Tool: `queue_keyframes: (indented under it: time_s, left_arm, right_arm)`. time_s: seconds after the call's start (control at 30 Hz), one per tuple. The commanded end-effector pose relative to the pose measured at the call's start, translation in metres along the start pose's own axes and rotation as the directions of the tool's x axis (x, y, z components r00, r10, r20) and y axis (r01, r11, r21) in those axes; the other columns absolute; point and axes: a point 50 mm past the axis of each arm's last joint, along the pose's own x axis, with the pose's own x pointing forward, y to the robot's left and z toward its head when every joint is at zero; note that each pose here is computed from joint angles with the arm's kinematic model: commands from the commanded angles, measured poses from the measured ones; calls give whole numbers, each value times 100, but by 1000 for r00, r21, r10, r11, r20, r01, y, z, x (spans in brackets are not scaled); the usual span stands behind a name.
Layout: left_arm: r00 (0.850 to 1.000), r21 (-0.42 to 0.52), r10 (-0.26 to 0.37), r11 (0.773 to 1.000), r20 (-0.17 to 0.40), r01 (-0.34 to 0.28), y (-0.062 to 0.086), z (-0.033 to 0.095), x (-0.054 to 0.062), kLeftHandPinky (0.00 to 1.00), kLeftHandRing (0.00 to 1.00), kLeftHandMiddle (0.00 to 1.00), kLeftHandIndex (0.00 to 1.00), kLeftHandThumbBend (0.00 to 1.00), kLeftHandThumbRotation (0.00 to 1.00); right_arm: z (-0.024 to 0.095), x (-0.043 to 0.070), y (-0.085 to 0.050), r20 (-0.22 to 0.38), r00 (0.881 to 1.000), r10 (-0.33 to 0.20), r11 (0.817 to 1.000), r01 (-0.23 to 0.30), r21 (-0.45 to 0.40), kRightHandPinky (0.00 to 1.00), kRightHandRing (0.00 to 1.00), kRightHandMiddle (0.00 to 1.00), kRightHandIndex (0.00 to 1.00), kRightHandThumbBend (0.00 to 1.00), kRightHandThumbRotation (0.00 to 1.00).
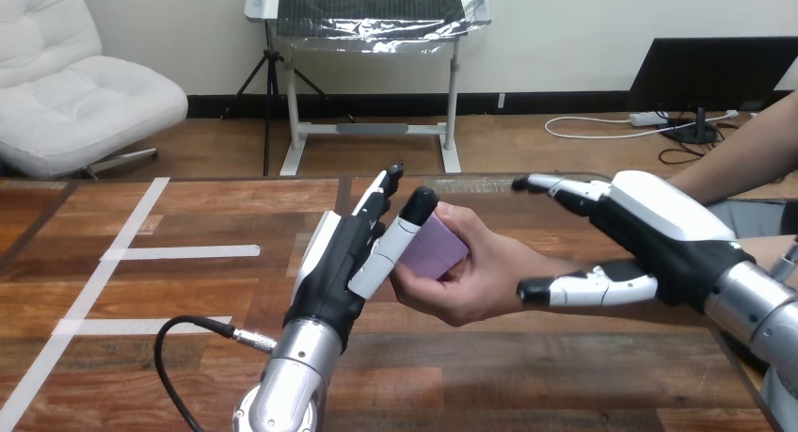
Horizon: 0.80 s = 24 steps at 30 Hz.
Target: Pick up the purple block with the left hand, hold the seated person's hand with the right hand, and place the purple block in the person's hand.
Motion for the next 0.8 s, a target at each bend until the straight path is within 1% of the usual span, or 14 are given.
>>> queue_keyframes:
  time_s: [0.0, 0.13, 0.23, 0.5, 0.7, 0.77]
  left_arm:
    - [995, 32, 26, 999, 98, -30, 4, 20, 1, 97, 98, 98, 97, 99, 100]
    - [994, 37, 41, 998, 105, -45, 5, 21, -2, 97, 98, 98, 97, 97, 100]
    - [992, 36, 49, 998, 113, -54, 5, 21, -5, 97, 98, 98, 97, 96, 100]
    - [987, 38, 74, 996, 144, -80, 7, 24, -13, 98, 98, 97, 96, 88, 100]
    - [981, 17, 101, 994, 165, -106, 8, 27, -21, 97, 96, 96, 94, 84, 100]
    - [979, 0, 114, 993, 169, -115, 9, 28, -24, 97, 96, 95, 94, 85, 100]
  right_arm:
    - [-8, -3, 13, -42, 999, -10, 994, 14, 105, 93, 92, 94, 95, 100, 87]
    - [-8, -4, 14, -43, 999, -25, 985, 31, 168, 92, 93, 95, 97, 100, 88]
    - [-8, -5, 14, -37, 999, -37, 979, 43, 199, 91, 94, 97, 98, 100, 88]
    - [-6, -9, 14, -7, 997, -81, 968, 81, 239, 86, 94, 98, 99, 100, 95]
    - [-4, -12, 14, 22, 991, -130, 944, 117, 309, 84, 94, 98, 99, 100, 99]
    - [-2, -13, 13, 44, 987, -153, 934, 130, 332, 84, 94, 97, 99, 100, 99]
